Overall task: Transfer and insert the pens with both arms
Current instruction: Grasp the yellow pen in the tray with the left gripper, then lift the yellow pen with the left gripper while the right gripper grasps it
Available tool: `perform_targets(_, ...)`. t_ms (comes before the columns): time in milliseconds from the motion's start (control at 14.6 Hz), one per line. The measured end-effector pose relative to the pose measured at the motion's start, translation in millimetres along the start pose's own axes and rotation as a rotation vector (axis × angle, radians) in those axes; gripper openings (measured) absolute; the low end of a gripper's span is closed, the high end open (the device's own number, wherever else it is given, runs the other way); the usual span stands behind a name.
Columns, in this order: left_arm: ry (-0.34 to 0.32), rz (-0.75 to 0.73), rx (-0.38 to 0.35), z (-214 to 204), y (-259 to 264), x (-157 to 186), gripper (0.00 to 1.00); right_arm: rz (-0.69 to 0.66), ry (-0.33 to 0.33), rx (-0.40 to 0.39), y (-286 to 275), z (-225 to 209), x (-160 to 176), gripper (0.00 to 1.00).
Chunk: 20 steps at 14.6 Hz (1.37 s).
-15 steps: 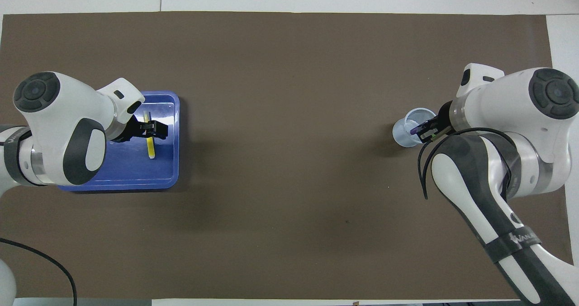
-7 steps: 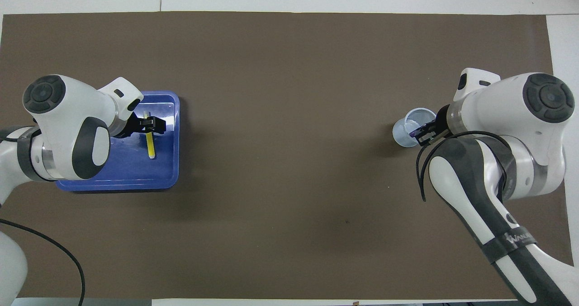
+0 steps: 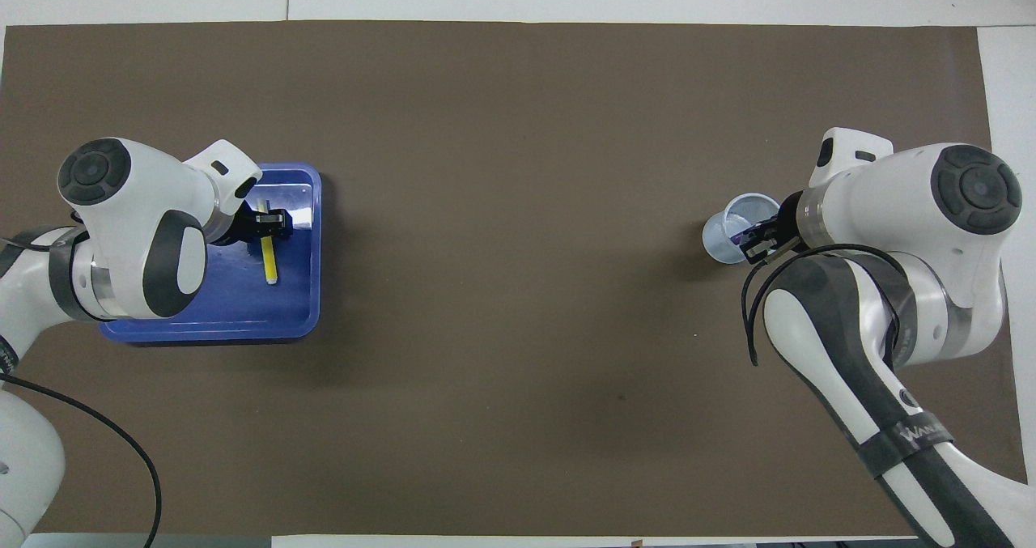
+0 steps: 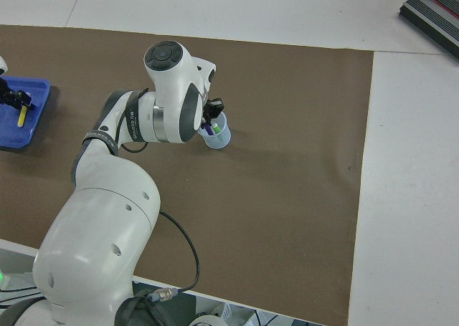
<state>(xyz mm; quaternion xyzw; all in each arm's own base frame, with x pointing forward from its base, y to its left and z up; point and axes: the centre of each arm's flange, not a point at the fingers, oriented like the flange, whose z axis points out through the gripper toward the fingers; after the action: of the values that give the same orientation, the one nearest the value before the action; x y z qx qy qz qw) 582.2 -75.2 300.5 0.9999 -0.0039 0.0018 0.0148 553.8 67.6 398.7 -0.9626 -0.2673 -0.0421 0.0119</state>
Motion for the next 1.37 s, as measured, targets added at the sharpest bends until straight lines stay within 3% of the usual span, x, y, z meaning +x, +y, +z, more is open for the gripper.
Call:
perform_targets(69, 0.004, 0.000, 0.000, -2, 0, 1, 0.42, 0.000, 0.000, 0.000, 0, 0, 0, 0.18)
perform_targets(206, 0.007, 0.000, -0.001, -3, 0, 2, 0.20, 0.000, -0.002, 0.001, 0, 1, -1, 0.33)
perform_targets(480, 0.008, -0.009, -0.001, -4, -5, 3, 0.17, -0.001, -0.002, 0.001, 0, 1, -1, 0.77)
perform_targets(1029, -0.067, -0.039, -0.026, -37, -2, 16, 0.17, -0.005, 0.002, 0.018, 2, -50, 21, 0.80)
perform_targets(1166, -0.100, -0.072, -0.038, -51, 1, 18, 0.17, 0.026, 0.032, 0.078, -6, -66, 31, 0.80)
perform_targets(1372, -0.180, -0.187, -0.126, -81, 10, 19, 0.17, 0.178, 0.074, 0.195, -30, -86, 49, 0.80)
